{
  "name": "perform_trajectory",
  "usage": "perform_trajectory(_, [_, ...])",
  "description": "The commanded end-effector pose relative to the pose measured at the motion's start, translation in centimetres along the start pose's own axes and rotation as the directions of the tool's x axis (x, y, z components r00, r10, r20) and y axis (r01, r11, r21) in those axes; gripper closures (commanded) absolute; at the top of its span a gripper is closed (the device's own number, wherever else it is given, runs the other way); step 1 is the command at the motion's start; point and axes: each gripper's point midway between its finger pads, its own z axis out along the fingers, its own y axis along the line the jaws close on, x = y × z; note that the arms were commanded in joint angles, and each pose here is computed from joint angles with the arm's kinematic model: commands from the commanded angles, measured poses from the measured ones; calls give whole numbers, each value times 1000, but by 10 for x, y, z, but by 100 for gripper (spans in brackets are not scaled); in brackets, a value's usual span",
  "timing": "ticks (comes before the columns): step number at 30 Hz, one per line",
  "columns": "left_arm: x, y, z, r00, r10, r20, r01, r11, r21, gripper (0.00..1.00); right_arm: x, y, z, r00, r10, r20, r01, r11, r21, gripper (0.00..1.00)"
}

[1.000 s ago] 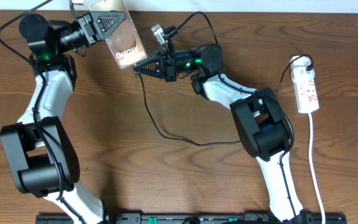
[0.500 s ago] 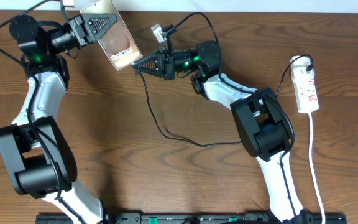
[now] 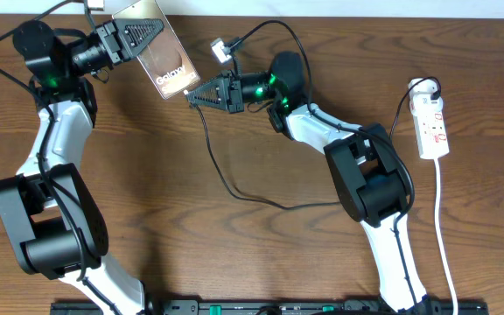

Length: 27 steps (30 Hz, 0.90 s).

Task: Plug charger to phone and switch on socket
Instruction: 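Open the right gripper and withdraw it from the phone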

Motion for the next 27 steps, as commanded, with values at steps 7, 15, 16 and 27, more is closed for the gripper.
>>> perform_trajectory(7, [-20,1,-22,994,-79,76,82,996,-37,93,13,-31,-13,997,73,-37,-69,993,96,99])
perform_trajectory(15, [-27,6,-45,989,-105,99,111,992,-57,92,26,-69,-59,977,212,-10,-205,953,224,99])
perform_trajectory(16, [-26,6,-45,990,-105,95,111,992,-55,93,27,-73,-64,975,224,-3,-217,946,240,99])
perform_trajectory(27, [-26,6,-45,991,-93,93,99,994,-56,93,34,-90,-80,985,172,-17,-157,932,327,98])
